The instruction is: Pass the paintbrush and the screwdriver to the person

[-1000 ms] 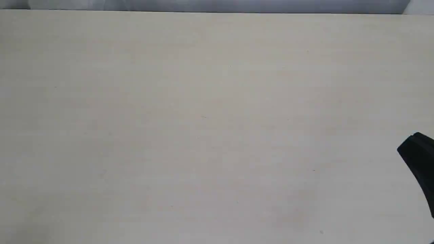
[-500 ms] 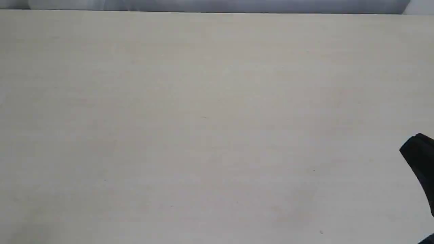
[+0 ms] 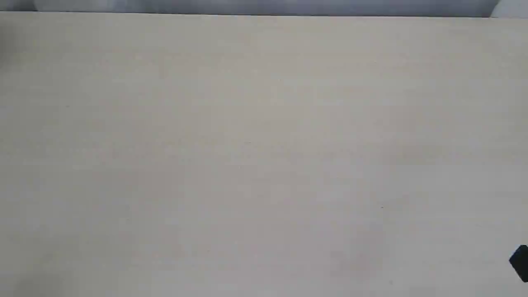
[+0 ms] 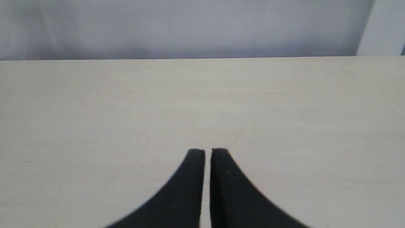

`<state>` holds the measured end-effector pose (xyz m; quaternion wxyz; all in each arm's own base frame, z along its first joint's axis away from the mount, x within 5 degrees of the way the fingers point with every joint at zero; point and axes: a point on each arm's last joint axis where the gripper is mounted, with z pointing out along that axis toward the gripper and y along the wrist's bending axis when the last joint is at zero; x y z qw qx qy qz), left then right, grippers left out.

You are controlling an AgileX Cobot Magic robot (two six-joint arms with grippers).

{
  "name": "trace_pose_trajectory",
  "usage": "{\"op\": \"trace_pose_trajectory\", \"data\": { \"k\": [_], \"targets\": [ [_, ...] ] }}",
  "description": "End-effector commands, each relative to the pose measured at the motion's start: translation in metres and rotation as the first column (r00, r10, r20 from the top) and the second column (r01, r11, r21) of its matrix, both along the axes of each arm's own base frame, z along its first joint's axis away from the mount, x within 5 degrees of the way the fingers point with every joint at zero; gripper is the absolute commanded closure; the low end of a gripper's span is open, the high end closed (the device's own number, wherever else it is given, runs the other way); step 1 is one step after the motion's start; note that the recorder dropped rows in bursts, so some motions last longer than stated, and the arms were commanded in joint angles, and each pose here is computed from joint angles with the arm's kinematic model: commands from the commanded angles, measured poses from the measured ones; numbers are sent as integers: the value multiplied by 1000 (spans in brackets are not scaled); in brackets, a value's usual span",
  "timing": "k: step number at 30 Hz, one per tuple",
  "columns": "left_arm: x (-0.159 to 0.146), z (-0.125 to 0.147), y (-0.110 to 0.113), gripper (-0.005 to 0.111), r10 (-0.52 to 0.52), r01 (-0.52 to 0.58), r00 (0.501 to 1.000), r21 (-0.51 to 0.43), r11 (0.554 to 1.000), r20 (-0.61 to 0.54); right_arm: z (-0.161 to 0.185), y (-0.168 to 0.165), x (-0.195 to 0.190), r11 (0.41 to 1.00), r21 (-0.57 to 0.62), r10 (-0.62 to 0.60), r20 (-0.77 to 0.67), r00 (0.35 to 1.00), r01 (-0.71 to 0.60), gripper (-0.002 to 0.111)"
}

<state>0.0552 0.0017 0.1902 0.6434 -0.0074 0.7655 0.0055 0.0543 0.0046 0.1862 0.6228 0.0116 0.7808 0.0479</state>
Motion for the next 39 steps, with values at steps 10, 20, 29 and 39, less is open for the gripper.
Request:
{"op": "trace_pose_trajectory", "data": {
  "k": [10,20,29,39],
  "targets": [
    [0,0,0,107,-5,6,1000,-6,1000,10,-4,-5,-1,995,-47,-92,-31,995,90,104],
    [0,0,0,107,-5,6,1000,-6,1000,10,-4,-5,-1,995,-57,-90,-37,995,88,104],
    [0,1,0,107,-5,5,1000,-4,1000,13,-4,-6,-1,992,-93,-88,-34,996,85,104],
    [0,1,0,107,-5,5,1000,-4,1000,13,-4,-6,-1,991,-110,-84,-31,996,80,104]
  ]
}}
